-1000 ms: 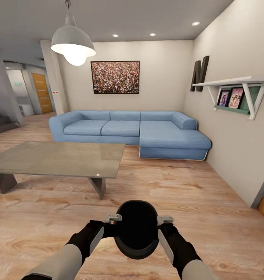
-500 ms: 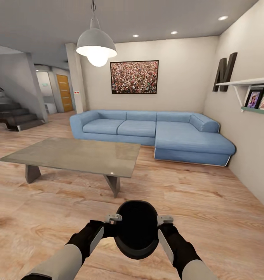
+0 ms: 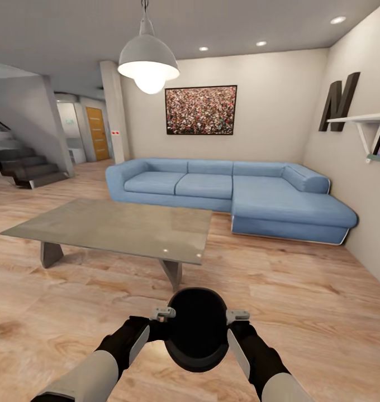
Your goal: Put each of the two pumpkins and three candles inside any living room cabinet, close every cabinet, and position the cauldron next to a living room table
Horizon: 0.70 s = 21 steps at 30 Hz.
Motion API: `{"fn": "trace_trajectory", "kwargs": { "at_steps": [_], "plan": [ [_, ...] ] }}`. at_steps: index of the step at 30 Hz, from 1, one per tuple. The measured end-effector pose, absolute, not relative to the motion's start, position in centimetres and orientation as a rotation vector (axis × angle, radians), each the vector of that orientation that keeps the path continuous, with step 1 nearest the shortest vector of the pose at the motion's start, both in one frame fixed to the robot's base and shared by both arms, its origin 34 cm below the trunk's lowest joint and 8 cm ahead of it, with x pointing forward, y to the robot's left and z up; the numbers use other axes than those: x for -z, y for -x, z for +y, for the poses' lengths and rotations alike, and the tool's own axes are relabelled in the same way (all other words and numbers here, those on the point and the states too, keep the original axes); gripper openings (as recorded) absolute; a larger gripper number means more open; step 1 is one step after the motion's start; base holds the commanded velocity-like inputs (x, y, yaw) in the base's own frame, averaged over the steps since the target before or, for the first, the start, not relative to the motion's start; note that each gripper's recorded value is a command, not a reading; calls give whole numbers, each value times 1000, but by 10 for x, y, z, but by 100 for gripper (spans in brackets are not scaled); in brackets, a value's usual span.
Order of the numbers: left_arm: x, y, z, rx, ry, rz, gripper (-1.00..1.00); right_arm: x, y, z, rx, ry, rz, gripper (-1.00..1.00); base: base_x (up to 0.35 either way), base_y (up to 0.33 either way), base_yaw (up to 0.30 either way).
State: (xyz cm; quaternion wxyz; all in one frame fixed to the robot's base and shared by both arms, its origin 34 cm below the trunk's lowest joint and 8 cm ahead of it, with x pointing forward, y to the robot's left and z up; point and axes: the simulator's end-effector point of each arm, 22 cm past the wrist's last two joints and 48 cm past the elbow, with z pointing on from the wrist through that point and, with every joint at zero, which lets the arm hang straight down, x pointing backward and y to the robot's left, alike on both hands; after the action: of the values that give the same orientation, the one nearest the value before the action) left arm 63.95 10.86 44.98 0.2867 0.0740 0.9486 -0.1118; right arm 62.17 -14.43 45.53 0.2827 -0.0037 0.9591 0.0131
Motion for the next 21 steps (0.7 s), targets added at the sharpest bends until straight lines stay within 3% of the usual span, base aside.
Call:
{"fn": "trace_trajectory", "kwargs": {
  "at_steps": [21],
  "plan": [
    [-450,-639,109,299,-197,2535,-100,-455,-622,-144,-35,10,2569,-100,243,188,0]
  ]
}}
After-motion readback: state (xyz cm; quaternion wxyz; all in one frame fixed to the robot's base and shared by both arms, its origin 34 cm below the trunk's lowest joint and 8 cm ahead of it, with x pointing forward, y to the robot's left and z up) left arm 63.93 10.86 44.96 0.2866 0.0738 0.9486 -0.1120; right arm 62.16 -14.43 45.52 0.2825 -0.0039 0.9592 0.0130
